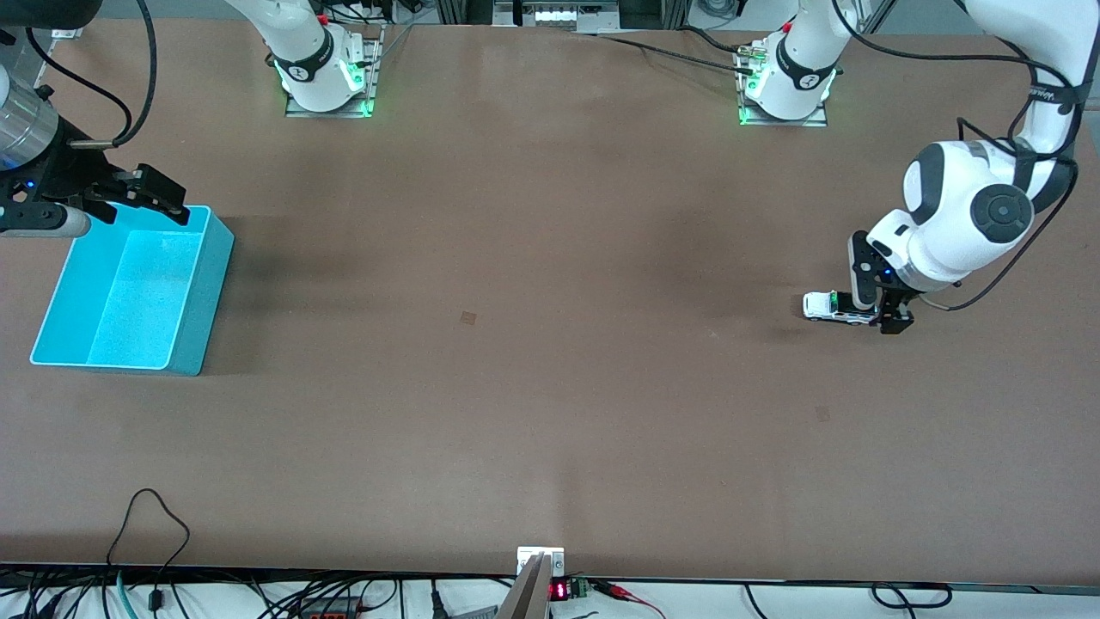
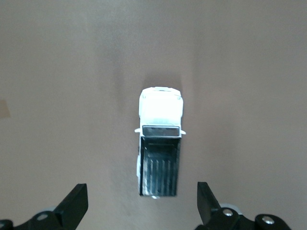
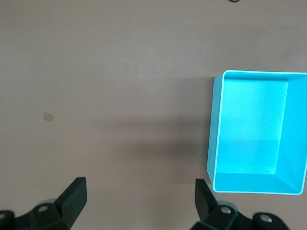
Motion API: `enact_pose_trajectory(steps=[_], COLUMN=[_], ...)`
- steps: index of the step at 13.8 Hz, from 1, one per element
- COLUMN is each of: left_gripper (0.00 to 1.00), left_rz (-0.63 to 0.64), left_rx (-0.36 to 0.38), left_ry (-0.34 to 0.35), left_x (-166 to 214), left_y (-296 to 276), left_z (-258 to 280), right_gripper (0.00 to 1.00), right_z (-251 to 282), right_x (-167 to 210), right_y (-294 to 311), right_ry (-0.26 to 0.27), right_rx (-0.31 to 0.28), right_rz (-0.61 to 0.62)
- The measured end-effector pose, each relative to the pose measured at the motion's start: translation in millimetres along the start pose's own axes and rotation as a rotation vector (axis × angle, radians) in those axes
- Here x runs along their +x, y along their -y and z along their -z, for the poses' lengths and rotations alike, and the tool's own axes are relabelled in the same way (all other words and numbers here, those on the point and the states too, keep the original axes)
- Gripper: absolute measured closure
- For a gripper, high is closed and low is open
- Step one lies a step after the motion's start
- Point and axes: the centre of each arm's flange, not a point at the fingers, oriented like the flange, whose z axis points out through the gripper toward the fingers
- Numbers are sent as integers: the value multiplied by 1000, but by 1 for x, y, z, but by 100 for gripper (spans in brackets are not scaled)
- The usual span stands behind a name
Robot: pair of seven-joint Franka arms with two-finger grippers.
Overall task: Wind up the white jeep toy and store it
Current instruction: 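Lower the left gripper over the white toy jeep, then close the left gripper on the white jeep's body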
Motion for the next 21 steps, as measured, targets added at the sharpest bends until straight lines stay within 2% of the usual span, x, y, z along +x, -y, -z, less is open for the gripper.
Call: enact_pose_trajectory(steps=[4,10,12,13,16,17,21], left_gripper=[0,1,4,10,45,50,50], left_rz=[-11,-29,-34,-38,-41,-36,12], left_rx=[19,29,25,23,25,27,26], left_ry=[-6,-18,-21,-22,-24,-24,-24], left_x=[-10,3,7,9,11,10,8], left_y=[-6,-23,-26,-26,-25,-25,-25], left_z=[-32,-52,-57,-59,-60,-59,-60], right_gripper=[0,0,0,0,0,0,0], right_z=[0,0,0,0,0,0,0], right_x=[0,0,0,0,0,0,0], right_y=[0,0,0,0,0,0,0], right_ry=[0,0,0,0,0,0,0], right_rx=[0,0,0,0,0,0,0], right_rz=[0,0,0,0,0,0,0])
